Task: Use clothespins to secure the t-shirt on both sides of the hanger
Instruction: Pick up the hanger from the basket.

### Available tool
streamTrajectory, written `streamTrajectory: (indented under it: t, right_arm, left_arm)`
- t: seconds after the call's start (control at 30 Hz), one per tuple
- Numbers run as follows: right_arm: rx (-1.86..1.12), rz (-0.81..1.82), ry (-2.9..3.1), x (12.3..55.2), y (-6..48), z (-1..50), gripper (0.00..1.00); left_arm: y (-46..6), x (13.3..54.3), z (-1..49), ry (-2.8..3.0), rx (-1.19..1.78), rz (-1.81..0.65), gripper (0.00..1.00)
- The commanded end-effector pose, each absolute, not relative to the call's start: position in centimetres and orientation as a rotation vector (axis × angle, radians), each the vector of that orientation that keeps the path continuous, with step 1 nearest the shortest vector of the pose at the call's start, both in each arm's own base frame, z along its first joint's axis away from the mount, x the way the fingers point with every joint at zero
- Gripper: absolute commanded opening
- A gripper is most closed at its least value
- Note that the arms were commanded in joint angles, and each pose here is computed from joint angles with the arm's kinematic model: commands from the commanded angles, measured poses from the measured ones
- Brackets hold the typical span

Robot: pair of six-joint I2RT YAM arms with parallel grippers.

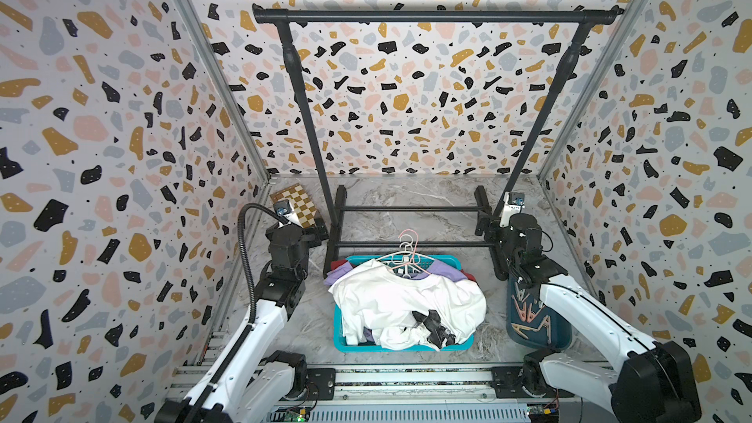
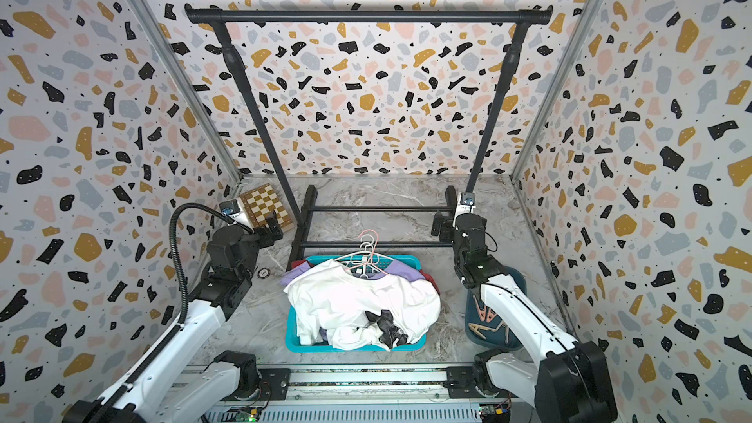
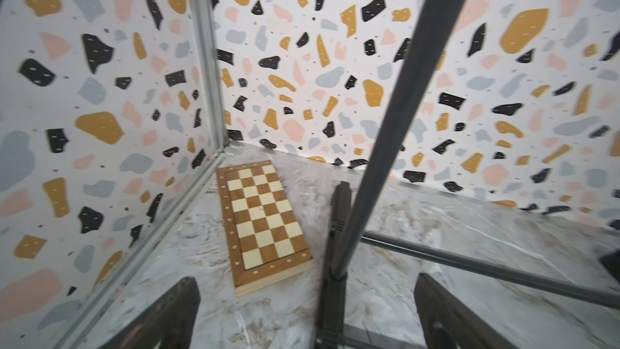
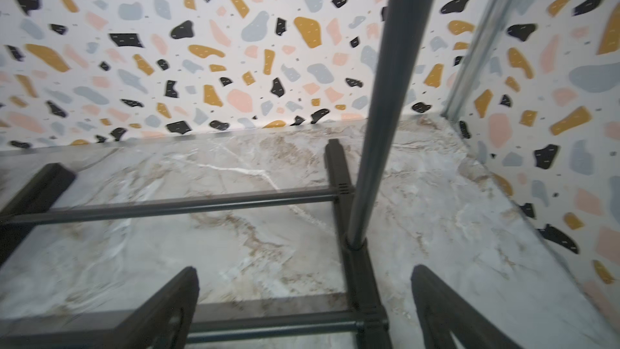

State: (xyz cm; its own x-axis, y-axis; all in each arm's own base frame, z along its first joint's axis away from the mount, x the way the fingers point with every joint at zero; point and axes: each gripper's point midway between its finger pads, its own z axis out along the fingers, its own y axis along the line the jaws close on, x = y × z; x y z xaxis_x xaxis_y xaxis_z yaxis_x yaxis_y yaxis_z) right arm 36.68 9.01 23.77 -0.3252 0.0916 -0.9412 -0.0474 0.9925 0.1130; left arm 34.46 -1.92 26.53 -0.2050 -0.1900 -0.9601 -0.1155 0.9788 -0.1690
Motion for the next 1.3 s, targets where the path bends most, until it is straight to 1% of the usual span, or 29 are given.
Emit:
streamTrajectory:
  t: [0.0,0.07,0.23,0.33,0.4,0.57,0.67,0.73,0.77,0.87,1.0,1.27]
  right_arm:
    - [-0.089,0.305,1.991,33.4,11.9,23.7,1.0]
    - [-0.207,0.402,1.982,31.7,14.0,24.5,1.0]
    - [-0.411,0.567,1.968,28.3,18.0,25.2,0.99]
    - [-0.555,0.666,1.95,26.7,20.7,25.1,0.95]
    - [-0.63,0.685,1.951,26.0,22.1,24.6,0.91]
    - [-0.77,0.643,1.982,25.2,24.8,22.8,0.79]
    - [-0.833,0.61,1.99,24.6,26.2,21.9,0.76]
    - [-0.861,0.567,2.002,24.4,26.7,21.0,0.75]
    - [-0.871,0.546,2.01,24.4,26.8,20.5,0.71]
    - [-0.884,0.512,2.022,24.4,27.2,19.6,0.64]
    - [-0.892,0.495,2.019,24.6,27.9,19.2,0.57]
    - [-0.9,0.445,2.032,25.6,28.6,17.9,0.52]
  left_arm:
    - [-5.8,32.3,24.1,1.988,-0.153,-0.324,0.99]
    - [-7.6,31.1,24.2,2.033,-0.099,-0.446,1.0]
    - [-10.6,28.4,24.8,2.078,0.018,-0.652,0.99]
    - [-12.0,27.0,25.1,2.089,0.076,-0.754,0.98]
    - [-12.5,26.2,25.1,2.108,0.098,-0.795,0.98]
    - [-13.8,24.2,25.3,2.126,0.169,-0.897,0.96]
    - [-14.3,23.4,25.8,2.135,0.214,-0.933,0.95]
    - [-14.4,23.0,25.8,2.147,0.228,-0.934,0.95]
    - [-14.4,22.9,25.9,2.15,0.237,-0.934,0.95]
    - [-14.5,22.5,26.1,2.154,0.266,-0.931,0.95]
    - [-14.4,22.2,25.7,2.166,0.304,-0.907,0.95]
    - [-14.6,22.0,24.4,2.188,0.335,-0.917,0.95]
